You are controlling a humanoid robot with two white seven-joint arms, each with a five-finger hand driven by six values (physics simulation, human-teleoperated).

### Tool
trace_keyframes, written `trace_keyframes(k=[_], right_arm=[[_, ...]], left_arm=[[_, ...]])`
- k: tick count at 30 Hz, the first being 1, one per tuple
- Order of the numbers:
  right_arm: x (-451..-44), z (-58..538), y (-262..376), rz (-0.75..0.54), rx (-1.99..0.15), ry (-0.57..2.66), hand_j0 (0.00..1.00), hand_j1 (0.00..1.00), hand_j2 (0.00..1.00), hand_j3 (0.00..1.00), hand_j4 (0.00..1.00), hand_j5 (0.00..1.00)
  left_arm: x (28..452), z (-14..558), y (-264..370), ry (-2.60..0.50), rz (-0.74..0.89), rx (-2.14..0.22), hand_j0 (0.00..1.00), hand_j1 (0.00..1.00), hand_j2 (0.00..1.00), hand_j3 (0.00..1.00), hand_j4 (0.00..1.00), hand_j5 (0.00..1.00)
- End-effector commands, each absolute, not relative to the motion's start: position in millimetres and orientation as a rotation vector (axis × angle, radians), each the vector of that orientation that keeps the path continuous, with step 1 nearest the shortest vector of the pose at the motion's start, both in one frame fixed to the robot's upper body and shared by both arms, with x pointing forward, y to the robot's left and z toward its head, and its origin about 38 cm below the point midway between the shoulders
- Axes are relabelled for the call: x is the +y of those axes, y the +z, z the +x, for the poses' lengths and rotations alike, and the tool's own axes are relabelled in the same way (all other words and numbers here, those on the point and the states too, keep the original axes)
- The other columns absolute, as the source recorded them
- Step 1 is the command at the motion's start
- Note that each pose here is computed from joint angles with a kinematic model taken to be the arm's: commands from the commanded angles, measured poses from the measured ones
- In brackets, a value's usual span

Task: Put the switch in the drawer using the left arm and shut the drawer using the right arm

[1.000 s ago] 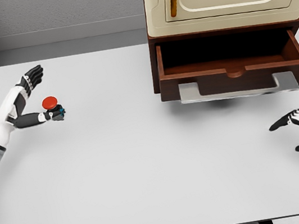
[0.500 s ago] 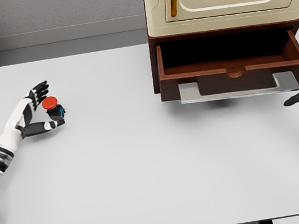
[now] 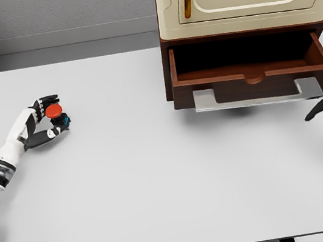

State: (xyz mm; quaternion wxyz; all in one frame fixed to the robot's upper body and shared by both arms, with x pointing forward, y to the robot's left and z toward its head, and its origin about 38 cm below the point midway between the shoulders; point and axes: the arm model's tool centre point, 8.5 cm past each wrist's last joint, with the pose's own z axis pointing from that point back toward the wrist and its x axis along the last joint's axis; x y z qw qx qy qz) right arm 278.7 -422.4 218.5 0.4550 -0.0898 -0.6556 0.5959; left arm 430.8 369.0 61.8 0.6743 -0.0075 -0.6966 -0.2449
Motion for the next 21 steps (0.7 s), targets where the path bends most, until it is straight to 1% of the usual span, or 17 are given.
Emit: trace_keyframes(k=[1, 4, 5, 6, 7, 9, 10, 11, 13, 15, 21], right_arm=[[-417.7, 278.2, 212.8, -0.191, -1.617, 1.467, 0.55, 0.55, 0.55, 0.55, 0.55, 0.55], [-417.2, 277.8, 211.6, -0.186, -1.614, 1.467, 0.57, 0.57, 0.57, 0.57, 0.57, 0.57], [-417.2, 277.8, 211.6, -0.186, -1.614, 1.467, 0.60, 0.60, 0.60, 0.60, 0.60, 0.60], [-417.2, 277.8, 211.6, -0.186, -1.614, 1.467, 0.61, 0.61, 0.61, 0.61, 0.61, 0.61], [-417.2, 277.8, 211.6, -0.186, -1.614, 1.467, 0.61, 0.61, 0.61, 0.61, 0.61, 0.61], [-417.3, 277.5, 211.2, -0.185, -1.613, 1.467, 0.62, 0.62, 0.62, 0.62, 0.62, 0.62], [-417.3, 277.5, 211.2, -0.185, -1.613, 1.467, 0.62, 0.62, 0.62, 0.62, 0.62, 0.62], [-418.0, 278.1, 212.9, -0.187, -1.608, 1.476, 0.62, 0.62, 0.62, 0.62, 0.62, 0.62], [-418.1, 278.2, 213.2, -0.188, -1.607, 1.478, 0.62, 0.62, 0.62, 0.62, 0.62, 0.62], [-418.2, 278.0, 213.0, -0.187, -1.605, 1.479, 0.63, 0.63, 0.63, 0.63, 0.63, 0.63], [-418.6, 276.3, 210.8, -0.181, -1.596, 1.479, 0.64, 0.64, 0.64, 0.64, 0.64, 0.64]], left_arm=[[370.4, 430.5, 61.3, -0.546, -0.017, -1.565, 0.77, 0.77, 0.77, 0.77, 0.77, 0.77], [369.9, 429.4, 58.2, -0.548, -0.019, -1.555, 0.76, 0.76, 0.76, 0.76, 0.76, 0.76], [369.6, 429.0, 57.9, -0.549, -0.020, -1.555, 0.76, 0.76, 0.76, 0.76, 0.76, 0.76], [368.9, 428.3, 56.7, -0.551, -0.022, -1.552, 0.76, 0.76, 0.76, 0.76, 0.76, 0.76], [367.4, 428.0, 55.5, -0.556, -0.025, -1.548, 0.72, 0.72, 0.72, 0.72, 0.72, 0.72], [367.0, 427.9, 55.2, -0.557, -0.026, -1.547, 0.72, 0.72, 0.72, 0.72, 0.72, 0.72], [367.0, 427.9, 55.2, -0.557, -0.026, -1.547, 0.67, 0.67, 0.67, 0.67, 0.67, 0.67], [367.0, 427.9, 55.2, -0.557, -0.026, -1.547, 0.66, 0.66, 0.66, 0.66, 0.66, 0.66], [366.7, 428.0, 55.8, -0.558, -0.027, -1.550, 0.59, 0.59, 0.59, 0.59, 0.59, 0.59], [365.3, 428.1, 55.7, -0.559, -0.029, -1.551, 0.54, 0.54, 0.54, 0.54, 0.54, 0.54], [362.3, 430.5, 59.7, -0.561, -0.034, -1.564, 0.48, 0.48, 0.48, 0.48, 0.48, 0.48]])
